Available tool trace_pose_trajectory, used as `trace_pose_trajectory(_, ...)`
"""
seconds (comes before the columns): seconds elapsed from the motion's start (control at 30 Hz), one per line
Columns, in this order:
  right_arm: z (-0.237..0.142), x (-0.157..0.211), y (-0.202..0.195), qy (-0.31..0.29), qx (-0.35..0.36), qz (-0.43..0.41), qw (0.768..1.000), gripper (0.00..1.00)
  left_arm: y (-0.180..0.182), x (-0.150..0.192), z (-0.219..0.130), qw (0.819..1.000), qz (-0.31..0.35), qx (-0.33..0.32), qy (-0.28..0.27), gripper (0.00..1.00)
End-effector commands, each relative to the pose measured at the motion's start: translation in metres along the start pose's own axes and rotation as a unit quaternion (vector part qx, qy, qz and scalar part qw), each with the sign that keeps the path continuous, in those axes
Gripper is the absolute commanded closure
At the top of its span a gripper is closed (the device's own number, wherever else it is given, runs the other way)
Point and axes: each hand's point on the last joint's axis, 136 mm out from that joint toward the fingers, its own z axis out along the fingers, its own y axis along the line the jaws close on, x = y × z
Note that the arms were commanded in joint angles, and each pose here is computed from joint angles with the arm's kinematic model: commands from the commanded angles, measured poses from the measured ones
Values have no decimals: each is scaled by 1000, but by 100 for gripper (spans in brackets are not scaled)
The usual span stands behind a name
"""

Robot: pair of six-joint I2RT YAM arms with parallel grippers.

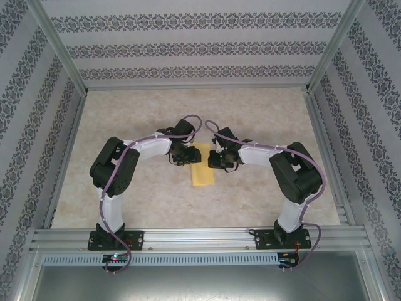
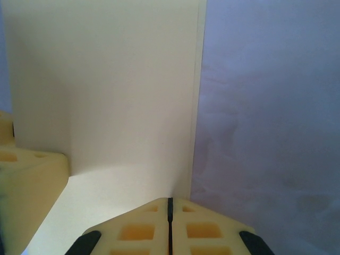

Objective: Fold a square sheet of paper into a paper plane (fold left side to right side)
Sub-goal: Hold the square sheet of paper at the center of the table, then first fold the square sheet of paper in half at the center of the table.

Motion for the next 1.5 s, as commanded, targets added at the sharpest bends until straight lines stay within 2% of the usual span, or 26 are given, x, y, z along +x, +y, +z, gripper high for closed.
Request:
trace_pose_trajectory(0.0,8,13,-7,29,22,-9,999,93,-15,23,45,999,36,22,28,50)
trace_pose_trajectory(0.17,12,20,-13,42,30,-7,999,93,-21,13,24,999,41,29,6,47)
trace_pose_trajectory(0.3,13,22,-14,45,32,-6,998,93,-16,-2,-4,998,23,41,-31,40)
trace_pose_trajectory(0.47,15,24,-14,51,33,-6,998,93,-21,-16,-42,990,12,107,-88,35)
trace_pose_trajectory(0.53,15,24,-14,51,32,-7,998,93,-30,-15,-50,986,20,137,-94,39)
trace_pose_trajectory(0.67,15,25,-14,51,34,-8,998,93,-50,-6,-50,975,22,209,-74,65)
trace_pose_trajectory(0.77,15,24,-14,51,34,-8,998,93,-54,-3,-43,970,16,233,-63,75)
trace_pose_trajectory(0.93,15,25,-13,53,35,-10,998,93,-50,-1,-24,971,11,234,-44,81)
trace_pose_trajectory(1.17,15,27,-14,61,40,-13,997,93,-19,6,0,985,10,167,-33,84)
trace_pose_trajectory(1.47,14,32,-22,72,61,-19,995,93,5,14,8,989,-3,145,-25,83)
